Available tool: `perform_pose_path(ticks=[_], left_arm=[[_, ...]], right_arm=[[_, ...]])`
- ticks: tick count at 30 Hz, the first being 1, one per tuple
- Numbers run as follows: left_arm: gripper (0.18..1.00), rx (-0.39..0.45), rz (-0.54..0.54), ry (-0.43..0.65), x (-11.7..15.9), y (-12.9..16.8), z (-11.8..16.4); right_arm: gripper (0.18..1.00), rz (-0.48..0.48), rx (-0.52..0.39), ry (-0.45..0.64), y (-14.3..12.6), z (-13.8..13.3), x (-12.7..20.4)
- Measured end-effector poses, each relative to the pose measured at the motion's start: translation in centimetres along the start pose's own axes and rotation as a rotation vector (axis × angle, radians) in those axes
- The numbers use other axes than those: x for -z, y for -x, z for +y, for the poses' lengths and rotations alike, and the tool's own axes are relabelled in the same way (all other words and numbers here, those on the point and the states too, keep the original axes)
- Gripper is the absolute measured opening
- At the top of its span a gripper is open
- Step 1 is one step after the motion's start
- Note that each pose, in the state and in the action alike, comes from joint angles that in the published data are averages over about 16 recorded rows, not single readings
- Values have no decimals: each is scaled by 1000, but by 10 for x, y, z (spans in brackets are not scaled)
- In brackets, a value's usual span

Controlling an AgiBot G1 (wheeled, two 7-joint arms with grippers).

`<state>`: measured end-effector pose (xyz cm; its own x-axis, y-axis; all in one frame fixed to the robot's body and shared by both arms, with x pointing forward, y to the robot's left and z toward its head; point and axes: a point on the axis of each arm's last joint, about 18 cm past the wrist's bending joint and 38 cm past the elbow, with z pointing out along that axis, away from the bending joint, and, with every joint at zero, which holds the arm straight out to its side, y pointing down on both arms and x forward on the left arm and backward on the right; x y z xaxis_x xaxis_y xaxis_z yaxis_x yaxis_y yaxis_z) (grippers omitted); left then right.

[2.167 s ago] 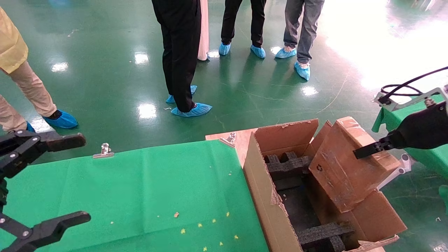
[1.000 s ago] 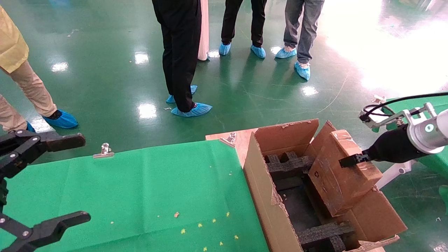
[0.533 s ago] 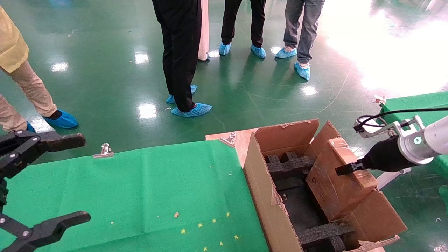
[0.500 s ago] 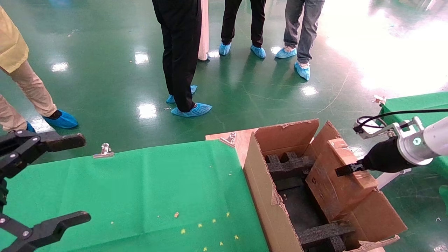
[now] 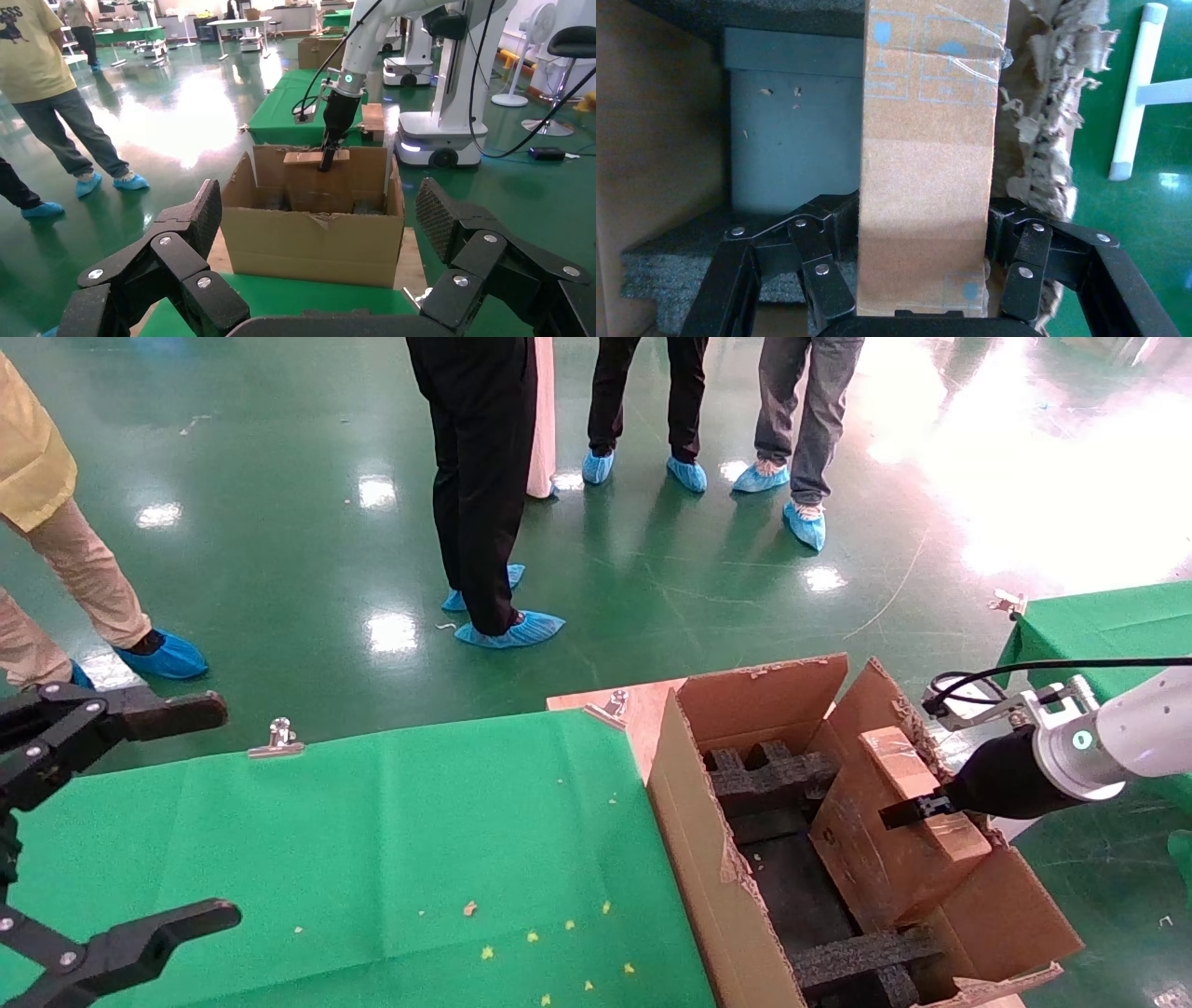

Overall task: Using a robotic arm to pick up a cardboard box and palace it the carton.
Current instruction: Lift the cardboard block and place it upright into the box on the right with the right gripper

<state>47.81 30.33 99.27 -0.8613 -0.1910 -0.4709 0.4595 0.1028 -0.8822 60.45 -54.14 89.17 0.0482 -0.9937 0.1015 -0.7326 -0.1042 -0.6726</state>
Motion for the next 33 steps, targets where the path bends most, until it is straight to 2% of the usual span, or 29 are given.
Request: perform_pose_path(ticks=[33], left_arm=[[1000, 0, 0, 0, 0, 0, 0]], right_arm=[[288, -5, -16, 85, 11, 14, -43]])
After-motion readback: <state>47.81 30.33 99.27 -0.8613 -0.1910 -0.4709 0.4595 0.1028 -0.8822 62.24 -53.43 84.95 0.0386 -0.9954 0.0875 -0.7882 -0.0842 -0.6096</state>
